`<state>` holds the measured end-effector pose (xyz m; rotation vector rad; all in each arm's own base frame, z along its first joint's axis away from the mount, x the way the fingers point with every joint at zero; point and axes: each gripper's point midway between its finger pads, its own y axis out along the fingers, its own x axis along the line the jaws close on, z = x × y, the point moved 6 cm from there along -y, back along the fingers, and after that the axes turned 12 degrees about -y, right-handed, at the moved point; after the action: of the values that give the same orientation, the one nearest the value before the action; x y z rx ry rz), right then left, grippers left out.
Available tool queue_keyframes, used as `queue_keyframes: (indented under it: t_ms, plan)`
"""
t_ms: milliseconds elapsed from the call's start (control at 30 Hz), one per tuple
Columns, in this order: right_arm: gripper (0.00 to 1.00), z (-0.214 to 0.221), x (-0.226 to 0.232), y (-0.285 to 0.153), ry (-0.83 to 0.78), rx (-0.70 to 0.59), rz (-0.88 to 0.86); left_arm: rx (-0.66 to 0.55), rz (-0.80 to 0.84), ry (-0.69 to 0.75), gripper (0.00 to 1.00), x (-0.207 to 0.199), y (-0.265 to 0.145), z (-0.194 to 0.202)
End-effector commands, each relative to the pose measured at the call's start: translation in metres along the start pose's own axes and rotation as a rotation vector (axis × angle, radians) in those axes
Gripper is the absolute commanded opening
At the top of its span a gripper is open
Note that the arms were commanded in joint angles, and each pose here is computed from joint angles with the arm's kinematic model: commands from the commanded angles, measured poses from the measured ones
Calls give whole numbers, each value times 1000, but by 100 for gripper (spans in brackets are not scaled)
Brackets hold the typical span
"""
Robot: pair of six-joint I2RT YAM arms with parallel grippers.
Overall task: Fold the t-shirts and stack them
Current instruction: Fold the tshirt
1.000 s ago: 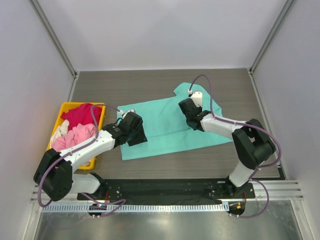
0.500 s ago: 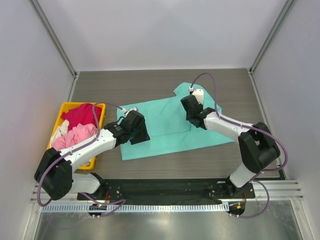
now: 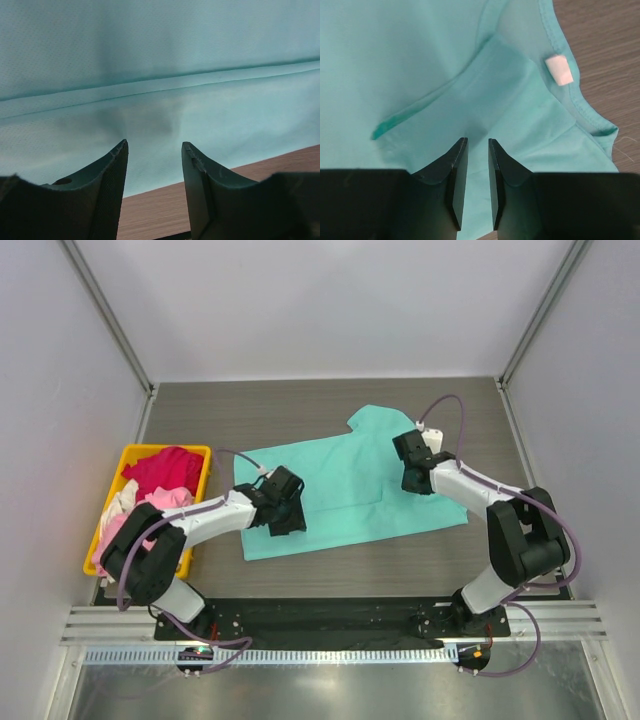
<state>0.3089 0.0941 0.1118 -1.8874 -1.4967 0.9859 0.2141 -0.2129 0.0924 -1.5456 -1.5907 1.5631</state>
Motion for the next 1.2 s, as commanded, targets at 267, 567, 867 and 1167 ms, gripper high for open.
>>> queue_keyframes:
  t_ms: [267, 567, 867, 1167]
  plan:
    - [24, 54, -23, 40, 150, 198, 49, 42, -50, -66, 47, 17, 24, 19]
    - [23, 62, -66, 43, 242, 252, 154, -94, 104, -34, 52, -25, -51, -11]
    - [22, 79, -91, 19, 348, 264, 161, -166, 53, 45, 54, -36, -63, -46]
    - [24, 50, -105, -13, 385, 120, 121, -246, 144, 61, 55, -66, -102, -104]
